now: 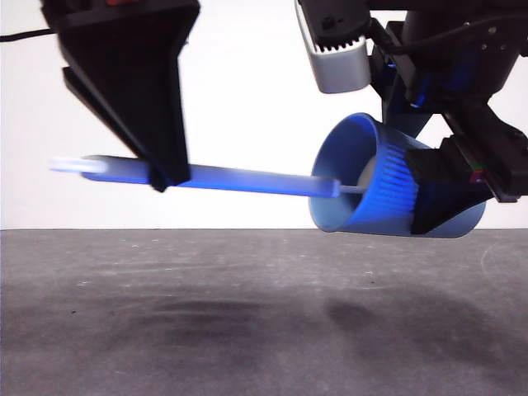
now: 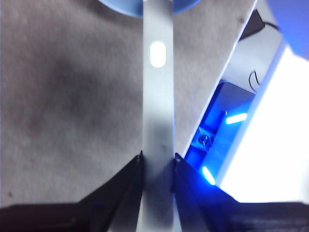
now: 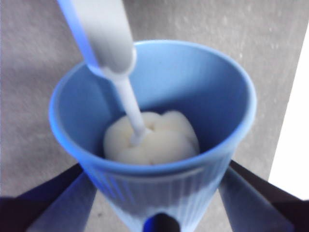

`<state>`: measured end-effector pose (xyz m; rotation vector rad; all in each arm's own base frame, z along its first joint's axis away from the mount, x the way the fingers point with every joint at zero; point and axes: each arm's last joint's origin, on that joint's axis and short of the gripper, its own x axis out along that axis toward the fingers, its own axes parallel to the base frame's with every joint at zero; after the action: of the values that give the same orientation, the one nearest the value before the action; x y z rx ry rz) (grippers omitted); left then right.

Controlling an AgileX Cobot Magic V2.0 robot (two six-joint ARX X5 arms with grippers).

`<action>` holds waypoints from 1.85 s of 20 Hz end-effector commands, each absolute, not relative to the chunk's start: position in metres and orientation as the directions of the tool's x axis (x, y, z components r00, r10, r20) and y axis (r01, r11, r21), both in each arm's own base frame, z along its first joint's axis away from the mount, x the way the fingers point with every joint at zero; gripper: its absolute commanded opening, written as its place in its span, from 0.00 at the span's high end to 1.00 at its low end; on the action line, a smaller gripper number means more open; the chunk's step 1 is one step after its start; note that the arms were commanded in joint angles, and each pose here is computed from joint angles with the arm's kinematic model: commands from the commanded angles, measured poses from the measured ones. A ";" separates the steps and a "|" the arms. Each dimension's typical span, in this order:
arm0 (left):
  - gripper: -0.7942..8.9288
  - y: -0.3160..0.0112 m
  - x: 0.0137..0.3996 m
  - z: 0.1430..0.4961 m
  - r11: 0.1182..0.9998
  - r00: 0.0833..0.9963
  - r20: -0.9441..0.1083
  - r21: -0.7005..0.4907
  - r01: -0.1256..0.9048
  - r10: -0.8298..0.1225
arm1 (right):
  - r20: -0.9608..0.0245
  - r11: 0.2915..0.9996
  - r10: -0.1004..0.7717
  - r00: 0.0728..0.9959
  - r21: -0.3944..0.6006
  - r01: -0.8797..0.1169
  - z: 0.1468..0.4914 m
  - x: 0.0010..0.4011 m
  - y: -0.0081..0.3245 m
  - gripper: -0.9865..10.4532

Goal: Pick up the cup brush,pick up the cup,insert the brush into the cup,clean the cup,put the cup brush back,put the cup back to the fixed position on the table

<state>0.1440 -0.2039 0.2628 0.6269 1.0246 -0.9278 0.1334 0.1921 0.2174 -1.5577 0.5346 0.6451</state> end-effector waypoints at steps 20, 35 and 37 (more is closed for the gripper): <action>0.93 -0.097 0.086 0.324 0.911 0.584 -0.803 0.149 0.385 -0.116 | -0.590 0.704 0.152 0.793 -0.499 -0.506 0.257 0.121 0.172 0.93; 0.93 -0.183 0.206 0.222 0.987 0.605 -0.782 -0.083 0.137 -0.150 | -0.211 0.876 0.474 0.855 0.009 -0.483 0.336 0.074 0.098 0.93; 0.93 -0.187 0.220 0.202 0.990 0.577 -0.806 -0.078 0.121 -0.135 | -0.206 0.876 0.475 0.856 0.012 -0.483 0.337 0.071 0.092 0.93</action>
<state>0.2200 -0.1881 0.2056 -0.0117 0.9362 -0.1575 0.0708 0.0924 0.3345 -0.0627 0.2121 0.5027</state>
